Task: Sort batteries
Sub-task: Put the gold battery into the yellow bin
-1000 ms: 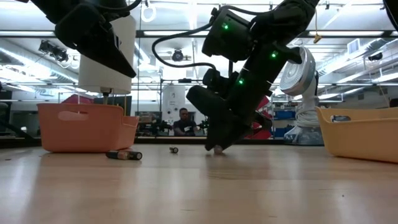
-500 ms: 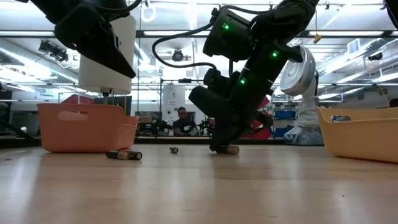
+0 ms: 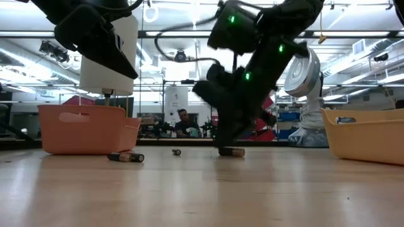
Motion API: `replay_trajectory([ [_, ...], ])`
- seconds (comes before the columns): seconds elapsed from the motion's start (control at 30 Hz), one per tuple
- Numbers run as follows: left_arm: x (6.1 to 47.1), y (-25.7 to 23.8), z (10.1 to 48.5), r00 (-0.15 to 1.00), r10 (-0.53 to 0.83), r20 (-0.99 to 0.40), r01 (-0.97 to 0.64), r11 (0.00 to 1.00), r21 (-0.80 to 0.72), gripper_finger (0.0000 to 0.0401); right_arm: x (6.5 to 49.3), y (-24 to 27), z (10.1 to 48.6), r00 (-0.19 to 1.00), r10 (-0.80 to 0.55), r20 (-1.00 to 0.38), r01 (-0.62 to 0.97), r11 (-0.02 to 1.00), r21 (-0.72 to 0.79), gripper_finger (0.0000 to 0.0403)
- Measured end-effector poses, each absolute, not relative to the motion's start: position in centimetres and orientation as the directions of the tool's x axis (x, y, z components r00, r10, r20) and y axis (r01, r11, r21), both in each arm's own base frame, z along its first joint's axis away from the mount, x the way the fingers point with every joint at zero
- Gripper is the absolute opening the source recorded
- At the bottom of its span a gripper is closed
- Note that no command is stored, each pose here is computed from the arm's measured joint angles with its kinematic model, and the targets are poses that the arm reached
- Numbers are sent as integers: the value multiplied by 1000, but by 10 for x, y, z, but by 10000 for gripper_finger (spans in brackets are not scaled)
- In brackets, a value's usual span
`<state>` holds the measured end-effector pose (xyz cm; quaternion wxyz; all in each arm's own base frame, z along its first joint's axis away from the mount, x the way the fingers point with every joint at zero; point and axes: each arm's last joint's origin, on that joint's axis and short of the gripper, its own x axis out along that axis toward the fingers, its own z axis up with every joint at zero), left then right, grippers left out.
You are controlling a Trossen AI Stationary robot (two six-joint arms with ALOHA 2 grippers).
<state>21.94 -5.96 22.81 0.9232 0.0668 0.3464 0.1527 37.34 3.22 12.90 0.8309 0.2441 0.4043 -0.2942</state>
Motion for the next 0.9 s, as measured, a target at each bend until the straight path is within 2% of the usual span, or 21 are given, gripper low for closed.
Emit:
replay_trajectory([
  [0.13,219,-60,228,713,328,-619,-235,944,230,76,372,32,141,526,-295,-798,671,721,176,2],
  [0.27,219,-60,228,713,328,-619,-235,944,230,76,371,31,151,550,-311,-775,657,734,171,2],
  [0.37,219,-60,228,713,328,-619,-235,944,230,76,371,33,153,557,-291,-778,584,803,118,5],
  [0.47,219,-60,228,713,328,-619,-235,944,230,76,371,39,156,578,-210,-789,481,868,121,9],
  [0.53,219,-60,228,713,328,-619,-235,944,230,76,371,46,156,581,-151,-800,392,913,112,21],
  [0.63,219,-60,228,713,328,-619,-235,944,230,76,368,59,151,568,-134,-812,323,944,71,49],
  [0.9,219,-60,228,713,328,-619,-235,944,230,76,362,84,153,589,-344,-731,330,928,-171,141],
])
